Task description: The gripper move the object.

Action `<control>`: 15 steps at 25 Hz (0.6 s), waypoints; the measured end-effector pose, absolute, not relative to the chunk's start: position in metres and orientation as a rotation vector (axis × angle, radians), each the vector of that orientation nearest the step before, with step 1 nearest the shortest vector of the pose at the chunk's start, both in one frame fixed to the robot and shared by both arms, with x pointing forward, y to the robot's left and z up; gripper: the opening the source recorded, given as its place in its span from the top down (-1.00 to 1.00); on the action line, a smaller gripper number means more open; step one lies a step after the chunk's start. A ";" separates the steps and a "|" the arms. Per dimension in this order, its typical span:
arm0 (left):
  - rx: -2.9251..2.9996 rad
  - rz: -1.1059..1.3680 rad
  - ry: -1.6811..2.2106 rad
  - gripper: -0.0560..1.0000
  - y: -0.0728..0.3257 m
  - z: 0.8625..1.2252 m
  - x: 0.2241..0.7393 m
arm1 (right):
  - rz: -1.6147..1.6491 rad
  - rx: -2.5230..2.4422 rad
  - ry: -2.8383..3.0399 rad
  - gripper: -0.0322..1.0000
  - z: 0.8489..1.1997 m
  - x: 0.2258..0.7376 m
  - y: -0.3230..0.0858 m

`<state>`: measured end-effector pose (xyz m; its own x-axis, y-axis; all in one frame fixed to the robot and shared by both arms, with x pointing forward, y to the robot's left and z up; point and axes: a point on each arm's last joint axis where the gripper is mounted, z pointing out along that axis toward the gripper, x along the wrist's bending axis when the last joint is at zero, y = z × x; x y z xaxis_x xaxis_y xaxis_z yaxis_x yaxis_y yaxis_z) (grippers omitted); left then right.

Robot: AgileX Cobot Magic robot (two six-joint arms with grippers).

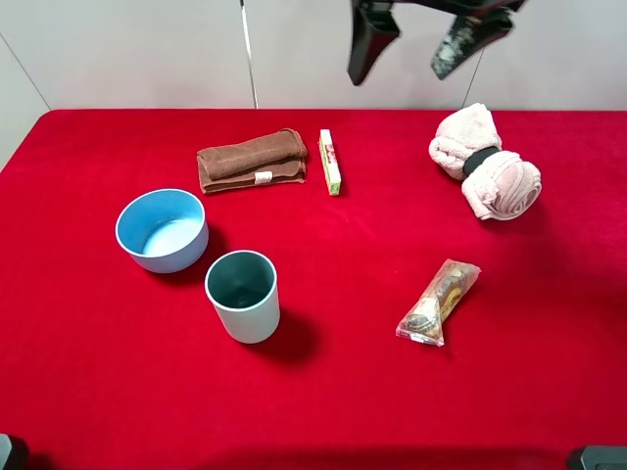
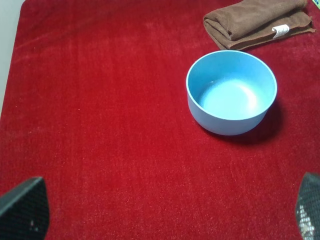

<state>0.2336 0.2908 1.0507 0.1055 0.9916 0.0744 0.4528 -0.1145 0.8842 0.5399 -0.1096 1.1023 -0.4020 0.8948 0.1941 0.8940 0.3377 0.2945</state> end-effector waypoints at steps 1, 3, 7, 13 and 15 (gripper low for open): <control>1.668 0.952 1.433 -0.96 0.291 1.051 0.234 | 0.557 1.718 2.570 -0.40 1.103 0.533 -0.114; 1.668 0.952 1.433 -0.96 0.291 1.051 0.234 | 0.552 1.718 2.574 -0.40 1.105 0.519 -0.121; 1.668 0.952 1.433 -0.96 0.291 1.051 0.234 | 0.546 1.718 2.574 -0.40 1.109 0.491 -0.137; 1.668 0.952 1.433 -0.96 0.291 1.051 0.234 | 0.582 1.695 2.550 -0.40 1.118 0.450 -0.162; 1.668 0.952 1.433 -0.96 0.291 1.051 0.234 | 0.600 1.692 2.541 -0.40 1.120 0.437 -0.169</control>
<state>0.2336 0.2908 1.0507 0.1055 0.9916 0.0744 0.4528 -0.1145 0.8842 0.4371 -0.1693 1.1196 -0.4082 0.8940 0.1848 0.8821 0.3342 0.3319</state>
